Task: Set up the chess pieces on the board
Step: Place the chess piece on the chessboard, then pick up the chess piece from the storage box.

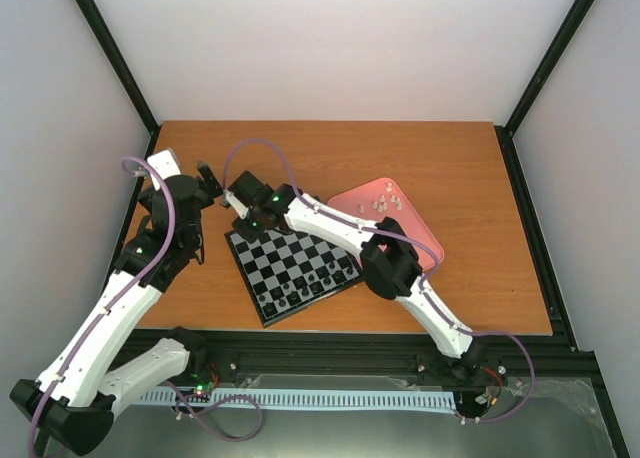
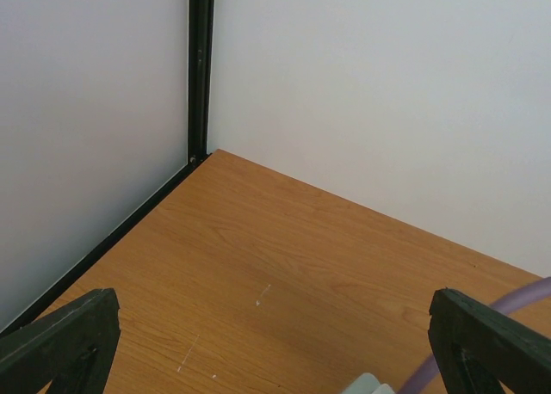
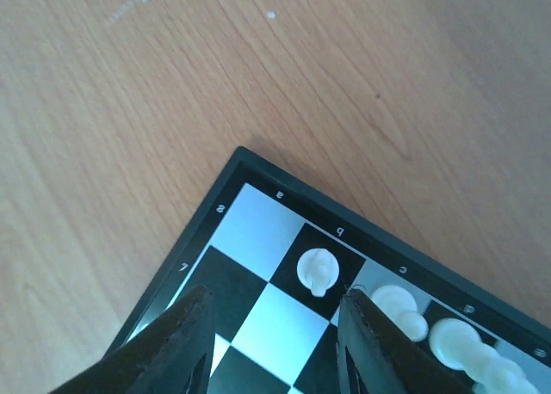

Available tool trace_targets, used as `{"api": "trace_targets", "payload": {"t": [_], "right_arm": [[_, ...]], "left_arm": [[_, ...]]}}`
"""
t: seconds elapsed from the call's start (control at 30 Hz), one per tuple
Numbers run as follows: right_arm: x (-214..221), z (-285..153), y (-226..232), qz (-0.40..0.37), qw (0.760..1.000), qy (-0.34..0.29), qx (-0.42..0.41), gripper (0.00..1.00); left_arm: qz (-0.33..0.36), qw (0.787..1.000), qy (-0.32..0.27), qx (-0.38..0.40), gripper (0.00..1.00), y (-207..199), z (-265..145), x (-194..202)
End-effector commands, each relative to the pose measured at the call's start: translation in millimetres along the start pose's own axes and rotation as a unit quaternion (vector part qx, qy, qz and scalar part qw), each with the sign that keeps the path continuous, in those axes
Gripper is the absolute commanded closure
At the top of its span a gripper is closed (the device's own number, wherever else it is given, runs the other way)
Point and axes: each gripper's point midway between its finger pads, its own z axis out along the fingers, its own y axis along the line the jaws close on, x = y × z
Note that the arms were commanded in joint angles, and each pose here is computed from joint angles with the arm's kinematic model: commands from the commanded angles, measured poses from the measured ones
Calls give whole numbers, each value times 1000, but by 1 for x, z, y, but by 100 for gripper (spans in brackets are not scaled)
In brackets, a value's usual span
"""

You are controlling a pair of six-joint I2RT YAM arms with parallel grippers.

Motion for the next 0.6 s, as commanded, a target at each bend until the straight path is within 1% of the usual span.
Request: {"api": "trace_targets", "payload": {"t": [0.0,0.03,0.17,0.23,0.3,0.37,0.43,0.5,0.57], "right_arm": [[-41,-57,7,-14,997,-72,19,59],[-37,-59,2,-12,997,-69,32,59],[-43,-83,-21,-5,991,-95,98,54],[-41,-92,-43,6,985,-97,146,52],[-36,-103,-71,34,979,-98,175,51],[-23,-111,-106,74,974,-95,192,51],[-2,-119,-146,120,964,-91,220,51],[24,-129,-185,161,951,-82,250,51],[52,-141,-223,198,932,-73,296,51]], "left_arm": [[-14,1000,-11,-2,0,1,-2,-11],[-15,1000,-11,-1,0,1,-2,-11],[-13,1000,-9,-2,0,1,-2,-10],[-12,1000,-8,-1,0,0,-1,-9],[-11,1000,-7,0,0,-1,0,-9],[-8,1000,-5,-1,0,-2,1,-7],[-5,1000,-3,-2,0,-3,3,-6],[-5,1000,-2,-2,0,-4,4,-6],[-4,1000,0,-1,0,-6,6,-4]]}}
